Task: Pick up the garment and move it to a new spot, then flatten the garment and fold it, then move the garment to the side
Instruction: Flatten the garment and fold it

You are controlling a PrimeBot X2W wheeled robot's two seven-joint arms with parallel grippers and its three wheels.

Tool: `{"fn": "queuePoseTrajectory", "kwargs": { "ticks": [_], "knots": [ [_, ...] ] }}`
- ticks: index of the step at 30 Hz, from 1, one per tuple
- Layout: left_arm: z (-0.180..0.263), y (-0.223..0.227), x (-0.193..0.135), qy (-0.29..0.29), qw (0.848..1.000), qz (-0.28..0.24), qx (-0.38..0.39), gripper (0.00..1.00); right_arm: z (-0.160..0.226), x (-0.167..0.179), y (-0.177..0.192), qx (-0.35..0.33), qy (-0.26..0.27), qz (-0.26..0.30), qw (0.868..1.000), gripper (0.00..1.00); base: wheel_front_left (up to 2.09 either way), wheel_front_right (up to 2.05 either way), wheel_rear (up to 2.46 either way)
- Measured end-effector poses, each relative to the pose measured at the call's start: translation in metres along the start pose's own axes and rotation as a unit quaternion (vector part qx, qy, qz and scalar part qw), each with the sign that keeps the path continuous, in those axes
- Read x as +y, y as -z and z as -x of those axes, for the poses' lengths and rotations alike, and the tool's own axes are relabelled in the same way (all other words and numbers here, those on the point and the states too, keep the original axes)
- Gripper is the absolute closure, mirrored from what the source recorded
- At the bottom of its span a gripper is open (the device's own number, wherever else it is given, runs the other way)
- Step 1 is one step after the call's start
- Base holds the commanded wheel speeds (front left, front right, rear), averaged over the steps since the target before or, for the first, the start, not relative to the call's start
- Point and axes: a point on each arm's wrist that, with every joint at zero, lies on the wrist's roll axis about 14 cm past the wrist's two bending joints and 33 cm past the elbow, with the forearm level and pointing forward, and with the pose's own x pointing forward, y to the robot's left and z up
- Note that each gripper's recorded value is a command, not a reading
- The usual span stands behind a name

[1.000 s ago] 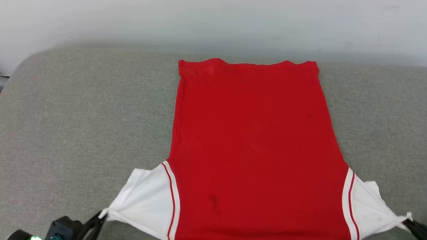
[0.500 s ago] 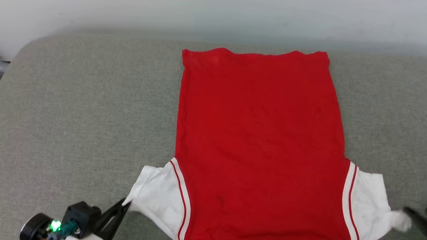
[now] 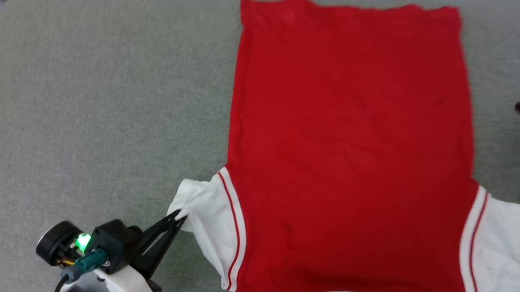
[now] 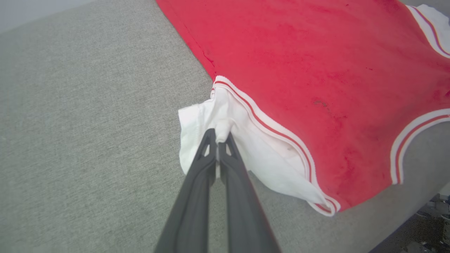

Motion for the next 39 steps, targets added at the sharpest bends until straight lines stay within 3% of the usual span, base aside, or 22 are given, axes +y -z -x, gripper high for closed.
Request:
{"fn": "queuePoseTrajectory", "kwargs": {
  "ticks": [7, 14, 22, 30, 31, 32, 33, 39],
  "knots": [
    [-0.011, 0.004, 0.004, -0.001, 1.0, -0.008, 0.011, 1.0, -0.067, 0.002, -0.036, 0.045, 0.023, 0.012, 0.999, 0.0, 0.0, 0.0, 0.0],
    [-0.015, 0.012, 0.015, -0.019, 1.0, -0.005, 0.017, 1.0, -0.132, 0.009, -0.049, 0.076, 0.031, 0.014, 0.997, 0.0, 0.0, 0.0, 0.0],
    [-0.015, 0.024, 0.028, -0.045, 0.999, 0.002, 0.029, 1.0, -0.186, 0.019, -0.046, 0.097, 0.034, 0.011, 0.995, 0.0, 0.0, 0.0, 0.0],
    [-0.011, 0.034, 0.039, -0.067, 0.997, 0.005, 0.037, 1.0, -0.217, 0.025, -0.029, 0.118, 0.04, 0.035, 0.992, 0.0, 0.0, 0.0, 0.0],
    [-0.011, 0.035, 0.039, -0.068, 0.997, 0.007, 0.039, 1.0, -0.219, 0.026, -0.027, 0.121, 0.04, 0.038, 0.991, 0.51, 0.0, 0.0, 0.0],
    [-0.011, 0.036, 0.04, -0.069, 0.997, 0.008, 0.04, 1.0, -0.22, 0.026, -0.026, 0.123, 0.041, 0.043, 0.991, 0.82, 0.0, 0.0, 0.0],
    [-0.012, 0.036, 0.04, -0.07, 0.997, 0.009, 0.038, 1.0, -0.221, 0.026, -0.025, 0.125, 0.041, 0.047, 0.99, 1.0, 0.0, 0.0, 0.0],
    [-0.012, 0.03, 0.042, -0.071, 0.997, 0.005, 0.024, 1.0, -0.217, 0.019, -0.021, 0.128, 0.049, 0.059, 0.989, 1.0, 0.0, 0.0, 0.0]
  ]
}}
